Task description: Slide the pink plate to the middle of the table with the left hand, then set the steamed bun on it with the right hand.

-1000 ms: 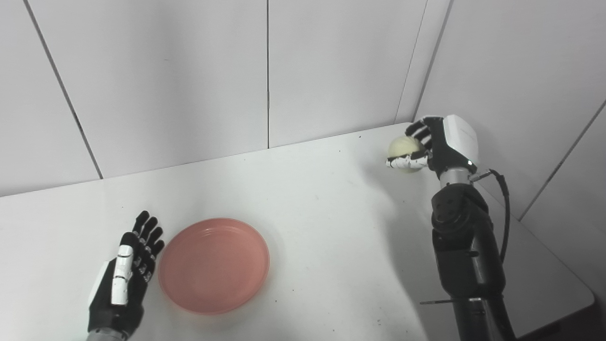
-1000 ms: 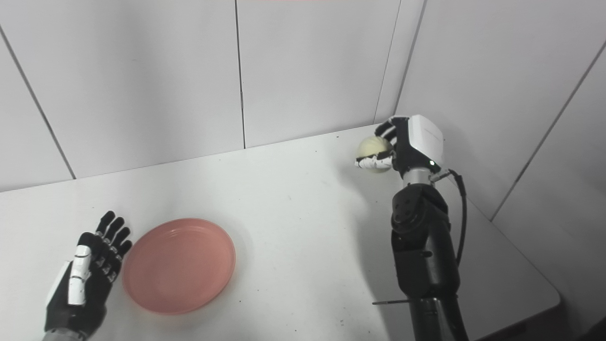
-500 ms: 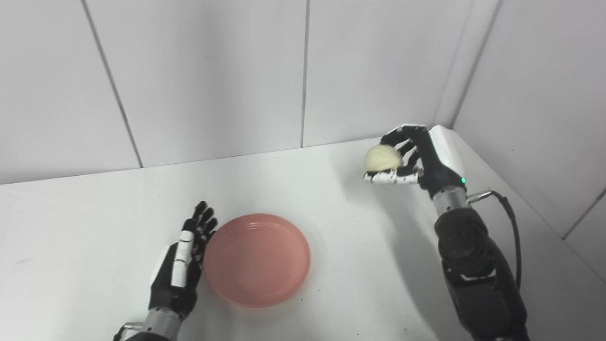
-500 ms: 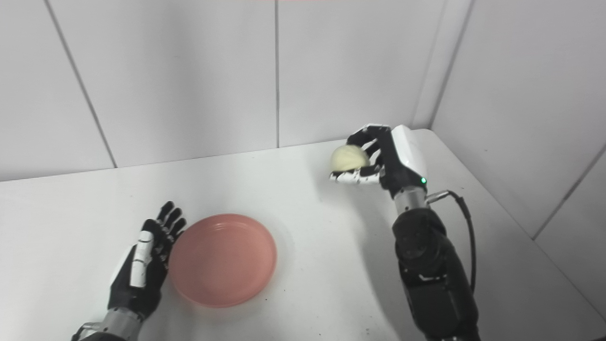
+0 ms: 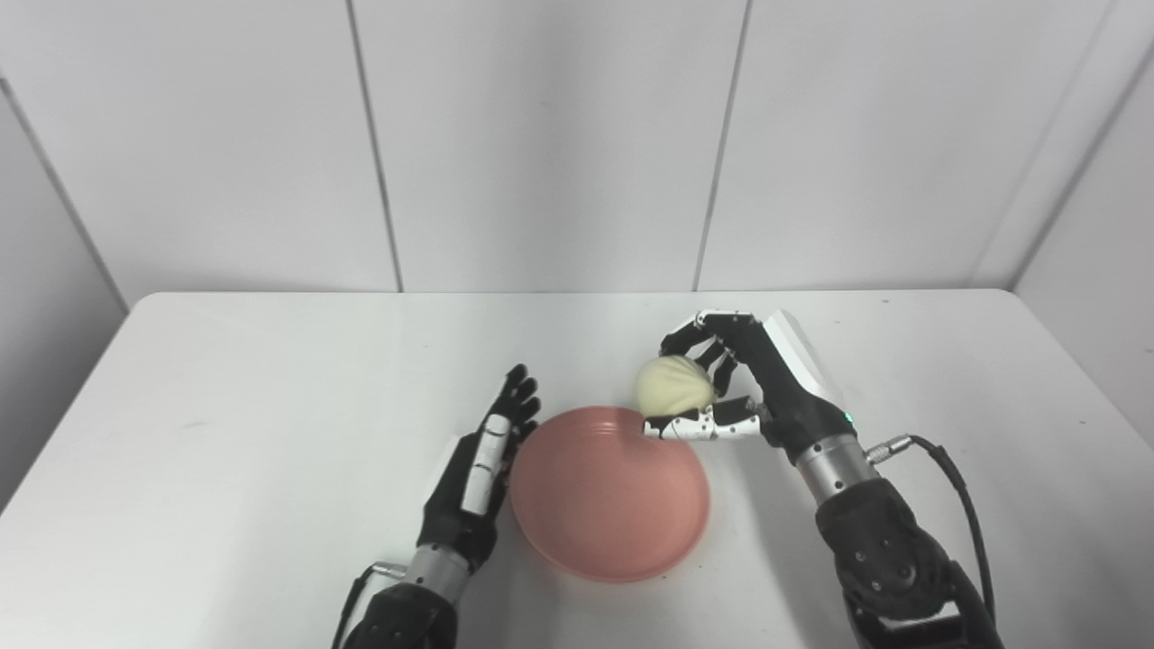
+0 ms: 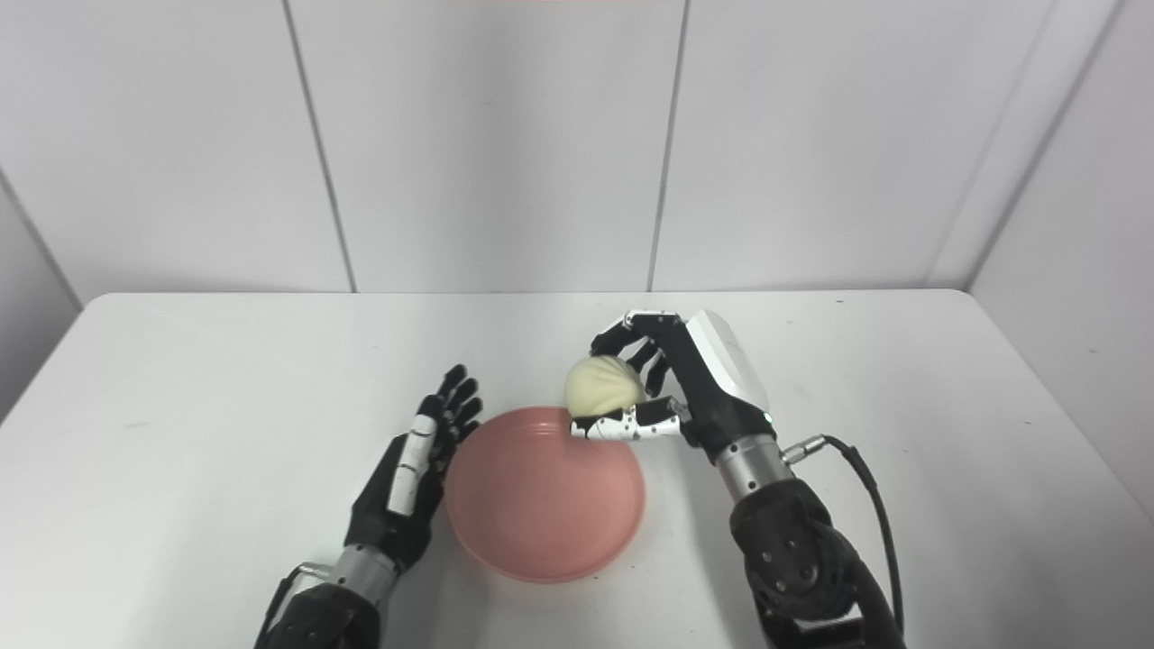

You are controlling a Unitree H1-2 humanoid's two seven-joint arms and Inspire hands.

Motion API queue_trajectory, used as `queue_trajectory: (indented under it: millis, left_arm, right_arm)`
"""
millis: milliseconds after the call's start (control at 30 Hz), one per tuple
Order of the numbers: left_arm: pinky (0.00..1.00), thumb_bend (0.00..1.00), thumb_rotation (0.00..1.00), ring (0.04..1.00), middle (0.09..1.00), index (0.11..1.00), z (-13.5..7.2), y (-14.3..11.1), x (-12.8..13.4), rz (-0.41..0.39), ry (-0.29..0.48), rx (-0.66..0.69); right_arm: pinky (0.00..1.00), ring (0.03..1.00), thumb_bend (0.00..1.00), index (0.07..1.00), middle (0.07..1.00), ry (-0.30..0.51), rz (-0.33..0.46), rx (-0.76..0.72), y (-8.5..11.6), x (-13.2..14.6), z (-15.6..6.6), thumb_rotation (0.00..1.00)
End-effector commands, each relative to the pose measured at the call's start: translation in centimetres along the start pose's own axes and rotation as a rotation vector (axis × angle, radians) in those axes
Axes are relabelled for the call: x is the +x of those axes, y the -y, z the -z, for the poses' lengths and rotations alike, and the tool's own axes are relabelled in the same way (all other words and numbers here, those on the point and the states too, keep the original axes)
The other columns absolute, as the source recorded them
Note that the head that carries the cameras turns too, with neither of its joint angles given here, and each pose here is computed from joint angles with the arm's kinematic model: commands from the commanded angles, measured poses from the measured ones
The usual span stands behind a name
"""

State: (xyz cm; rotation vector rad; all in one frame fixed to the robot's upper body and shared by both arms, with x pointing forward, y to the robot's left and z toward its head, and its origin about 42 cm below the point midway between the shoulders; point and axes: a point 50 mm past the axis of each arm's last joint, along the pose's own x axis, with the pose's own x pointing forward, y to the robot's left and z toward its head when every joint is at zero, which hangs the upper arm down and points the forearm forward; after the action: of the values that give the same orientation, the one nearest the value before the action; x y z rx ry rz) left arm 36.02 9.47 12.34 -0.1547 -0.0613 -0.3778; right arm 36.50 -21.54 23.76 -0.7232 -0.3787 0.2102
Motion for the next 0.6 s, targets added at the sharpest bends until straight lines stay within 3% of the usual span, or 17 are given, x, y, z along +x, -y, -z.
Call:
queue_trajectory:
  millis: [0, 167, 367, 567]
  left_arm:
    - [1.0, 0.67, 0.98, 1.0, 1.0, 0.974, 0.4, 0.6, 0.3, -0.001, 0.012, -0.02]
    - [1.0, 0.68, 0.94, 1.0, 0.996, 0.972, 0.7, 0.8, 0.7, 0.006, 0.036, -0.027]
    - [1.0, 0.69, 0.95, 1.0, 0.997, 0.973, 1.0, 0.9, 1.0, 0.009, 0.038, -0.016]
    - [1.0, 0.69, 0.92, 1.0, 1.0, 0.969, 0.8, 0.8, 0.8, 0.005, 0.049, -0.042]
  right_arm:
    - [0.3, 0.449, 0.49, 0.456, 0.558, 0.086, 0.009, -0.005, 0.1, 0.3, -0.4, 0.0]
    - [0.3, 0.448, 0.49, 0.458, 0.56, 0.101, -0.038, 0.01, -2.2, -0.1, 0.7, 0.0]
    - [0.35, 0.487, 0.49, 0.439, 0.544, 0.101, -0.089, 0.01, -3.9, -0.6, 1.1, 0.0]
    - [0.33, 0.471, 0.49, 0.452, 0.561, 0.108, -0.121, -0.036, -5.2, -0.9, 1.4, 0.0]
